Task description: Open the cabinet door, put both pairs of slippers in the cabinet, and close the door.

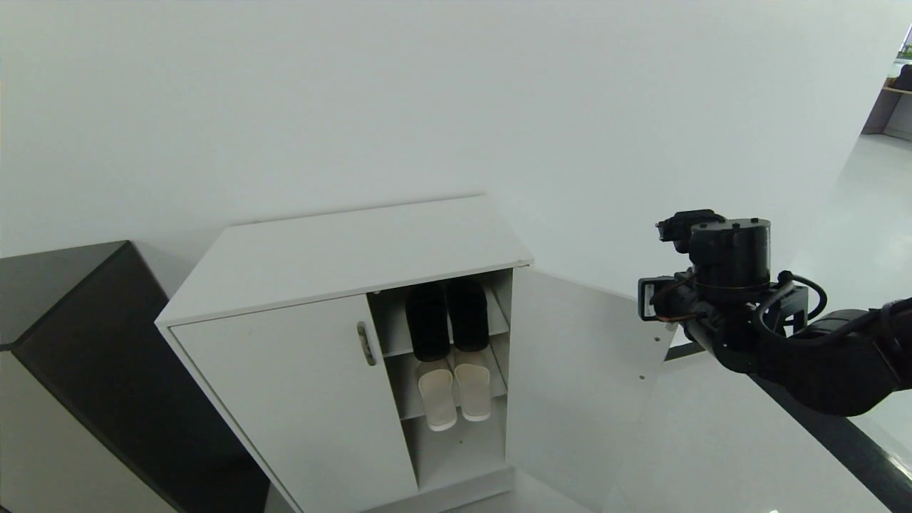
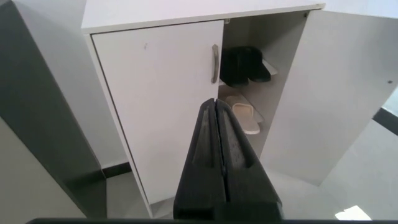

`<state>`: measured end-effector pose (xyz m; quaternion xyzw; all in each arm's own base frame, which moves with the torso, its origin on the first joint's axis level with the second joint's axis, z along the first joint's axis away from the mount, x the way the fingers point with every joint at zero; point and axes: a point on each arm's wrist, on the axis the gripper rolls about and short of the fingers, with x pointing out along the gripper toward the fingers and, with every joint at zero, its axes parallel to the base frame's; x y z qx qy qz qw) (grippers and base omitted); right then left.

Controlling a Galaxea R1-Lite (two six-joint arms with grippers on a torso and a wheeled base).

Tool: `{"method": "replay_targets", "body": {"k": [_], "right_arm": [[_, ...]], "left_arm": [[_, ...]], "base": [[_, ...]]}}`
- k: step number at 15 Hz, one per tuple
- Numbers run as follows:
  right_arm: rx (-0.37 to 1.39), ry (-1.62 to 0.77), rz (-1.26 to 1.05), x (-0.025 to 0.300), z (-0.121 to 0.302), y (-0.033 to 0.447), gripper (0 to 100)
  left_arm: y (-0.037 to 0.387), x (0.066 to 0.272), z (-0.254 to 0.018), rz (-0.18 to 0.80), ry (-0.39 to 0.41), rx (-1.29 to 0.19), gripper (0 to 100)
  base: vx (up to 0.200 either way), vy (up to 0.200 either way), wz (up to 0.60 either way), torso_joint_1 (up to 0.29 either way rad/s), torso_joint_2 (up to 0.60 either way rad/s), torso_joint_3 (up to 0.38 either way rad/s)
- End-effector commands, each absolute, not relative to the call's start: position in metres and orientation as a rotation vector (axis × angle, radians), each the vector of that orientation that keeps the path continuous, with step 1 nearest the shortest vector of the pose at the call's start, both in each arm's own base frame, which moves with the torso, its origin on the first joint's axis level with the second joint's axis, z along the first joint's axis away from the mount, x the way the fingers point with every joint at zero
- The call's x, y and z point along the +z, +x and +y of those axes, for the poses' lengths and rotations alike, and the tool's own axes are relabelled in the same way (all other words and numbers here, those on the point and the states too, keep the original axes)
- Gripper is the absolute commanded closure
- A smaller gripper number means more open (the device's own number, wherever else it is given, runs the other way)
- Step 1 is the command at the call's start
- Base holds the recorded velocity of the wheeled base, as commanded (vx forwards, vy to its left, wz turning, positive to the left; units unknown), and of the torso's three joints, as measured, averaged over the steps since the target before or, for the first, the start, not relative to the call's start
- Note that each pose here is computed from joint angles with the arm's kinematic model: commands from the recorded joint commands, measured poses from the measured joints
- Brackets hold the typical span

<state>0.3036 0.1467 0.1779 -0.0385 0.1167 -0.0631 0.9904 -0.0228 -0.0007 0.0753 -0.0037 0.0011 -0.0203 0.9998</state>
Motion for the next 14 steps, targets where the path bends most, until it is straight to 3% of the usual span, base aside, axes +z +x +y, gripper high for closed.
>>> {"method": "replay_targets", "body": {"k": [1,6,14], "right_arm": [[-0.145,-0.063,0.233,0.176,0.142,0.315,100],[-0.134,-0.021,0.223,0.177,0.132,0.338,100],[-0.141,0.006,0.257,0.136,0.123,0.373,100]], "left_arm": [[-0.023,0.075,-0.001,0.003,-0.008,-0.04,100],[-0.023,0.075,-0.001,0.003,-0.008,-0.04,100],[-0.023,0.075,-0.001,0.003,-0.008,-0.04,100]], "base": [[-0.2,0.0,0.0,-0.007,0.01,0.002],[0.0,0.0,0.0,0.0,0.0,0.0],[0.0,0.0,0.0,0.0,0.0,0.0]]}}
